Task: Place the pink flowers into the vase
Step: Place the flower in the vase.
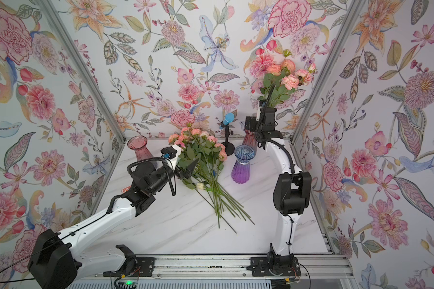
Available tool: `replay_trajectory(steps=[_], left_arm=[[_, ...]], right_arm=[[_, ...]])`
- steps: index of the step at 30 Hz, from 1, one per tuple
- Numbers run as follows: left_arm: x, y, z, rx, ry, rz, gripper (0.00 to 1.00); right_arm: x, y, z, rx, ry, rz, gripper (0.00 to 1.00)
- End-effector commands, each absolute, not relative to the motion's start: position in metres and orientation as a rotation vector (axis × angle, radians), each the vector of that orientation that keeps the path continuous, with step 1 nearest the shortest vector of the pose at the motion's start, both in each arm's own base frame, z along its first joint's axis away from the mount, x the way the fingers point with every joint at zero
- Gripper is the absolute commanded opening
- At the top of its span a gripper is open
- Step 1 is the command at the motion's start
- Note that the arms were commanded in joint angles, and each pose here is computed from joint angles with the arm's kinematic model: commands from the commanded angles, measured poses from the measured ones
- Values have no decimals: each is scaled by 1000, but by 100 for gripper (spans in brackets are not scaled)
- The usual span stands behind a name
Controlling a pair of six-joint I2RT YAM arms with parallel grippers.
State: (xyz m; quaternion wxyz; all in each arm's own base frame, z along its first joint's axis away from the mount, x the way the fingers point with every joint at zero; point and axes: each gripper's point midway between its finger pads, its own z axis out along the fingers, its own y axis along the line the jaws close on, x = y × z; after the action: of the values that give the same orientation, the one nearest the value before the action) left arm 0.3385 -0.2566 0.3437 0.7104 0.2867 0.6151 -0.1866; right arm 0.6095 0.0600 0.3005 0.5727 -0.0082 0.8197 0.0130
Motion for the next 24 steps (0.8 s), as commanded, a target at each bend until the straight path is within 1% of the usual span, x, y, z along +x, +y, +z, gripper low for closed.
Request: replay_trajectory(steps=[1, 16, 24], left_arm=[[331, -258, 347, 645, 1338, -416, 100], [327, -258, 350, 648, 1328, -417, 100], [333, -261, 339, 651, 1357, -407, 100]], right_arm=[[596, 58, 315, 21, 1944, 75, 100], [575, 58, 307, 36, 2004, 98, 99], [552, 59, 321, 36, 1991, 134, 99]])
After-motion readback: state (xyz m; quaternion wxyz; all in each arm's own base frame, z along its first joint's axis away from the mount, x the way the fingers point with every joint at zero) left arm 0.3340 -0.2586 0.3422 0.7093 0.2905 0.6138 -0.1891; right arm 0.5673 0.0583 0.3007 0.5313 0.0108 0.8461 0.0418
